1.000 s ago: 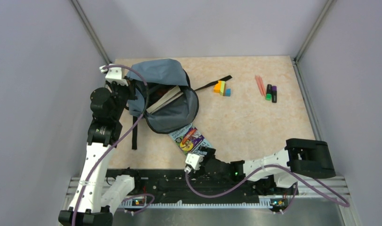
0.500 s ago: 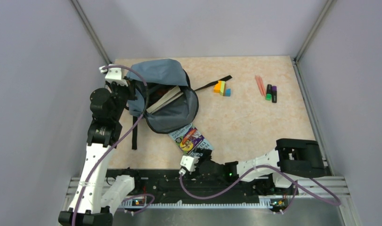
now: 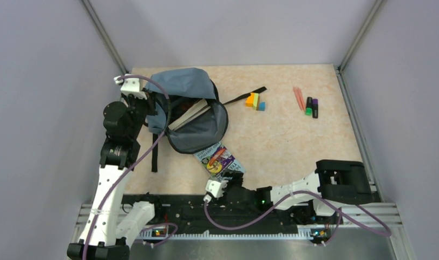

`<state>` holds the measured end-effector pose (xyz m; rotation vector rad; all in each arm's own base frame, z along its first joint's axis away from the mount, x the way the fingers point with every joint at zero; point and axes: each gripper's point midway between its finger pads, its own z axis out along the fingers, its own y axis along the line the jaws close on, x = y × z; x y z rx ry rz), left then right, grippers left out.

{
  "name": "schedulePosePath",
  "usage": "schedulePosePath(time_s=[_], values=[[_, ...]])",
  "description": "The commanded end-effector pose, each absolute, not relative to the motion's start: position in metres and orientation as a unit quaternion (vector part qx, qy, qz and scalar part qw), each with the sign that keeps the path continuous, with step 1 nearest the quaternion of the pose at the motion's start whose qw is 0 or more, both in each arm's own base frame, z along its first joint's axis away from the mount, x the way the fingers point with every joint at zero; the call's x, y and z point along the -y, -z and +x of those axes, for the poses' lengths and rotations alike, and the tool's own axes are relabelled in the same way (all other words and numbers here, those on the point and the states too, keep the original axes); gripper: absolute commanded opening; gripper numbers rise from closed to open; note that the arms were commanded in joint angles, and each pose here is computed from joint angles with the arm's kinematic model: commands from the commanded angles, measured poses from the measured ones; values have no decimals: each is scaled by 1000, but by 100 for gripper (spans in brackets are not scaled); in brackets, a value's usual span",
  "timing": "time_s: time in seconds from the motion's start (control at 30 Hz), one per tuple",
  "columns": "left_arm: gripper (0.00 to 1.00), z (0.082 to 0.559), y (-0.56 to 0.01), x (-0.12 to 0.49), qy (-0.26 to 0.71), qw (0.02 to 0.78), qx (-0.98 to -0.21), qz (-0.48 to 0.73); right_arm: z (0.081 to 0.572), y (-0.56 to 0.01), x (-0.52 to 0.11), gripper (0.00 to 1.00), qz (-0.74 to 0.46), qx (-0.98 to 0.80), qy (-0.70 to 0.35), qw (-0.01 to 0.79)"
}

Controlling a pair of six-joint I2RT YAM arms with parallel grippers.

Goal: Pack the student bag
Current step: Pick up the book from the center of the board.

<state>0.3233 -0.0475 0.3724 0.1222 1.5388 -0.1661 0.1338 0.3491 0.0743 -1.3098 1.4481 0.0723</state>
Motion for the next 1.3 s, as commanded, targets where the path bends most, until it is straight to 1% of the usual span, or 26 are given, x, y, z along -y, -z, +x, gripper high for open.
schedulePosePath(time_s=[0.0, 0.2, 0.43, 0.53, 0.67, 0.8, 0.93, 1.0, 1.1, 1.17, 1.27], values=[[0, 316, -406, 45, 74, 754, -651, 48, 127, -79, -360, 65, -572, -596, -13, 563], [0, 317, -405, 45, 73, 754, -651, 48, 128, -67, -358, 55, -581, -592, 30, 558], [0, 316, -405, 45, 73, 754, -651, 47, 142, -79, -352, 42, -545, -589, 81, 591], [0, 316, -405, 45, 73, 754, -651, 47, 144, -83, -352, 37, -536, -587, 85, 600], [0, 316, -405, 45, 73, 754, -651, 47, 143, -81, -356, 34, -537, -585, 79, 603], [0, 316, -406, 45, 74, 755, -650, 47, 141, -71, -362, 34, -544, -587, 67, 596], [0, 316, -406, 45, 75, 755, -650, 48, 151, -61, -360, 32, -535, -604, 67, 587], [0, 315, -406, 45, 74, 755, -649, 47, 157, -60, -357, 26, -528, -613, 68, 584], [0, 315, -407, 45, 74, 756, -649, 47, 159, -69, -357, 9, -520, -613, 61, 592], [0, 315, -407, 45, 74, 756, -648, 47, 159, -81, -358, 0, -510, -612, 51, 602], [0, 314, -408, 44, 72, 757, -647, 46, 160, -109, -357, 0, -489, -612, 40, 620]])
